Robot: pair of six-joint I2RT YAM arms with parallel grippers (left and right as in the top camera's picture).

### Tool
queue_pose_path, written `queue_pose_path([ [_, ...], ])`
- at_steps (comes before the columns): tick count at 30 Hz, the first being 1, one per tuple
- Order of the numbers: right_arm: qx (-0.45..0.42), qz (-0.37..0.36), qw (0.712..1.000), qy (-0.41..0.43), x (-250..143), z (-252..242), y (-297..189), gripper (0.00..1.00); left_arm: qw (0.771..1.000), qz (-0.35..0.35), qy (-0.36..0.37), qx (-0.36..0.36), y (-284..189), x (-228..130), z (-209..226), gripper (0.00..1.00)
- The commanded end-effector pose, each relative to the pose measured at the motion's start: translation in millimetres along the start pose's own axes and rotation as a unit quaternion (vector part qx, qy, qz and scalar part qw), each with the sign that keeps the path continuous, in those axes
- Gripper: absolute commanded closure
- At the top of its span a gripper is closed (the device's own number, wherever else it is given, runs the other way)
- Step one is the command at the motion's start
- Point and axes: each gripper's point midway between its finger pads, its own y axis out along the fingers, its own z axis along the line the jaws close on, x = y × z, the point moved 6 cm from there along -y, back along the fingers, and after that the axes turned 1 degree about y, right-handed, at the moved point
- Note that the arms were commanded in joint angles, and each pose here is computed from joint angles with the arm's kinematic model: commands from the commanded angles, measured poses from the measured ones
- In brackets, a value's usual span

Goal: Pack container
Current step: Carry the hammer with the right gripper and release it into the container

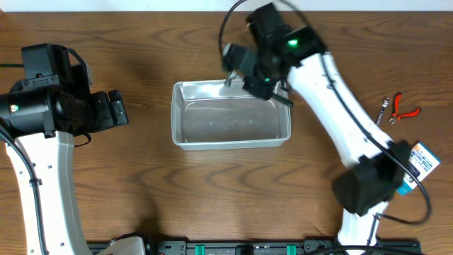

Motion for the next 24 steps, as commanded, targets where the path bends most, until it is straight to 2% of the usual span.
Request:
queue_pose_path([
  [1,0.058,0.027,0.997,-0.052,-4.2,11.5,45.0,0.99,1.000,0.003,0.003,0.006,1.0,-0.6,1.5,0.02],
  [8,0.111,0.076,0.989,-0.066,-12.3,25.4,102.7,0.99,1.000,0.003,0.003,0.007,1.0,-0.5,1.6,0.02],
  [15,0.122,0.078,0.987,-0.069,-10.9,30.1,117.3,0.98,1.000,0.003,0.003,0.007,1.0,-0.5,1.6,0.02],
  [16,0.121,0.078,0.987,-0.068,-10.6,29.8,117.4,0.94,1.000,0.003,0.003,0.007,1.0,-0.5,1.6,0.02],
  [18,0.121,0.078,0.987,-0.066,-10.8,30.1,117.2,0.57,1.000,0.003,0.003,0.007,1.0,-0.6,1.6,0.02],
  [19,0.120,0.079,0.988,-0.056,-10.6,29.9,116.8,0.33,1.000,0.003,0.003,0.007,1.0,-0.5,1.6,0.02],
  [20,0.119,0.080,0.989,-0.047,-10.4,29.8,116.7,0.21,1.000,0.003,0.003,0.006,1.0,-0.6,1.5,0.02],
  [21,0.118,0.081,0.989,-0.038,-10.0,29.7,115.6,0.16,1.000,0.003,0.003,0.007,1.0,-0.6,1.6,0.02],
  [24,0.108,0.072,0.991,-0.025,-2.9,27.5,98.5,0.15,1.000,0.003,0.003,0.007,1.0,-0.5,1.6,0.02],
])
